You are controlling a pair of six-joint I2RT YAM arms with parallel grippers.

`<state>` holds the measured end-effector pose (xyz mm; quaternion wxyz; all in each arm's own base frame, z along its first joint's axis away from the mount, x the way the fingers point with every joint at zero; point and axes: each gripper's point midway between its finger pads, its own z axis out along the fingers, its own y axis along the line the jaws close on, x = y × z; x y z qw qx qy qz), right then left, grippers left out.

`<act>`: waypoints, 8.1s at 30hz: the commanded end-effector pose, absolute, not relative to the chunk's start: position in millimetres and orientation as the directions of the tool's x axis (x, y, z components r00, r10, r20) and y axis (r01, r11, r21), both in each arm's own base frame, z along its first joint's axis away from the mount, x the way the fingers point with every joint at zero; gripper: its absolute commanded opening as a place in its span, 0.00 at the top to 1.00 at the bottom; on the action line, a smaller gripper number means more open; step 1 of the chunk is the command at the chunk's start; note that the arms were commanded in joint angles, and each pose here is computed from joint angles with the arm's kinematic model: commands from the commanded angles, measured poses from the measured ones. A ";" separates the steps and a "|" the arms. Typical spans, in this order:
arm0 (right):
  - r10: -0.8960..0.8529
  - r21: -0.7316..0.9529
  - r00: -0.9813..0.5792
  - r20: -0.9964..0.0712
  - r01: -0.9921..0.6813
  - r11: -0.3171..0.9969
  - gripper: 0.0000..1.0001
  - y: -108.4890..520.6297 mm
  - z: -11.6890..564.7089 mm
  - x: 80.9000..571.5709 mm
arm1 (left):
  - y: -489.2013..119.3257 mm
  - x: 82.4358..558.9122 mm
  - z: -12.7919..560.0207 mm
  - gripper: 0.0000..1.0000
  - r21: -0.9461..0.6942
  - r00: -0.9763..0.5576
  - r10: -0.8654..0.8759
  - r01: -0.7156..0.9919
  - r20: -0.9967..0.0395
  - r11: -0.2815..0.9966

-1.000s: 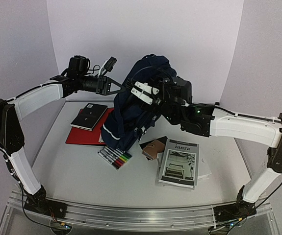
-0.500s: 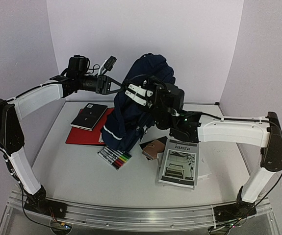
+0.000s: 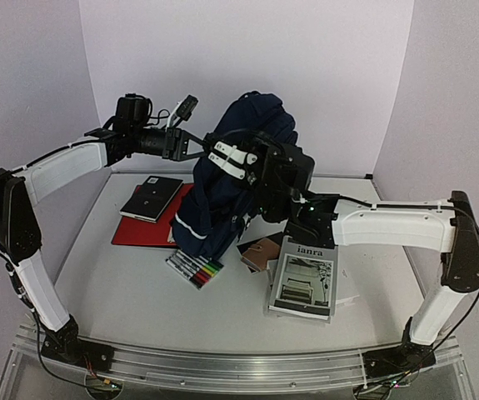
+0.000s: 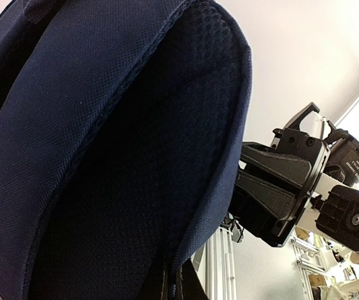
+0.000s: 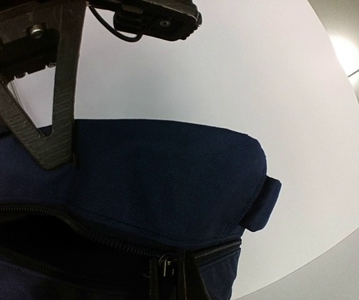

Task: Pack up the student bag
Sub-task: Unzip the student bag at the center of the board.

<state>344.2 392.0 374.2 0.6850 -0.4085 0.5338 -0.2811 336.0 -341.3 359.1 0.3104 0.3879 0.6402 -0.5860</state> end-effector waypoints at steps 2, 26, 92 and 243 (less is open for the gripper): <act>-0.696 -0.741 0.298 -0.653 -0.057 0.670 1.00 383.6 408.0 337.9 | -334.5 322.1 395.9 1.00 -0.382 -0.378 0.082 0.924 -0.922 -0.028; 0.011 -0.045 0.080 -0.997 -0.671 0.740 1.00 329.3 486.9 396.8 | -316.6 343.7 317.0 1.00 -0.457 -0.498 0.209 0.863 -0.842 0.215; 0.025 0.063 -0.076 -0.997 -0.569 0.820 1.00 408.9 480.3 361.7 | -348.8 354.0 366.5 0.85 -0.136 -0.211 0.169 0.918 -0.963 0.373; 0.299 0.431 -0.372 -0.879 -0.350 0.832 1.00 221.1 291.1 570.5 | -314.9 395.7 389.1 1.00 -0.343 -0.346 -0.033 0.904 -0.938 0.256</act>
